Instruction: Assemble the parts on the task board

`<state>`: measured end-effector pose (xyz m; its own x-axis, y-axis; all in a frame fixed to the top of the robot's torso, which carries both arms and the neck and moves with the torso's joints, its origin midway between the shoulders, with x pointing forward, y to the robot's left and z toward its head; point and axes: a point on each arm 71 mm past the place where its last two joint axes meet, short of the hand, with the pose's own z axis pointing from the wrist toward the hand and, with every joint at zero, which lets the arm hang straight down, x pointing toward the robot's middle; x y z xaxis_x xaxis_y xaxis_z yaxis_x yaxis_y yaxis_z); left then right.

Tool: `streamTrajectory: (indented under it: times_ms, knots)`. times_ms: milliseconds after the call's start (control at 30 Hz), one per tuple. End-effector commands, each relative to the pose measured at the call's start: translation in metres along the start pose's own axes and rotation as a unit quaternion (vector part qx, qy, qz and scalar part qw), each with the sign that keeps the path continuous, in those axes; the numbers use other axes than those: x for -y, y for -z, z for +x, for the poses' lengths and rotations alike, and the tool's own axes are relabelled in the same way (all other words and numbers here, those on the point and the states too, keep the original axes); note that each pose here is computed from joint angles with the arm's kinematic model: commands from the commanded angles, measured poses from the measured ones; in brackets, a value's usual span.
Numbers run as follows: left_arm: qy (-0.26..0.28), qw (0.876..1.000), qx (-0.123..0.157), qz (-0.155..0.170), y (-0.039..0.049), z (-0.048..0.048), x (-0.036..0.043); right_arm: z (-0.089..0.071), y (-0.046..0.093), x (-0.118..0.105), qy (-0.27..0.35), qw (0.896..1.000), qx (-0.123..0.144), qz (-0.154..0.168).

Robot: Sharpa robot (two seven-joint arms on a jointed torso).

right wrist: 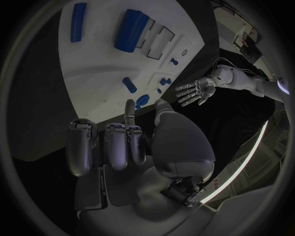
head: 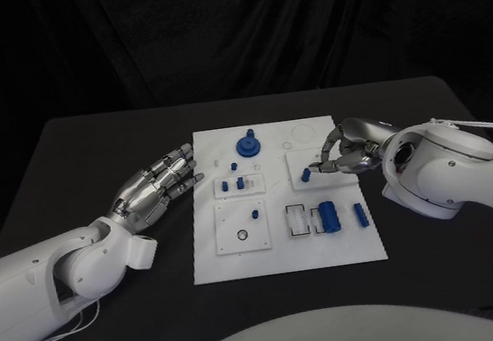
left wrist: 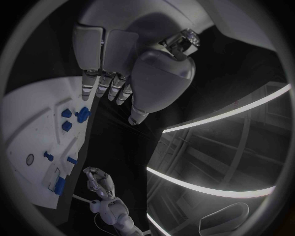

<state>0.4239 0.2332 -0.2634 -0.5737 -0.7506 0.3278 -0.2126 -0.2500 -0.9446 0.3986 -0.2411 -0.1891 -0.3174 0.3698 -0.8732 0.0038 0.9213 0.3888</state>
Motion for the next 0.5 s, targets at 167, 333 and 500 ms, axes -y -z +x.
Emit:
streamTrajectory:
  times_ms: [167,333,500]
  knots:
    - [0.004,1.0,-0.003,0.006,-0.0005,-0.0001,0.0001,-0.003,-0.008,-0.006,0.032,0.996,0.04,-0.074]
    - [0.005,1.0,-0.005,0.007,-0.0009,0.0001,-0.0009,0.003,-0.012,-0.007,0.074,0.993,0.029,-0.089]
    - [0.006,1.0,-0.005,0.006,-0.0007,0.0003,-0.0018,0.011,-0.016,-0.009,0.101,0.99,0.011,-0.097]
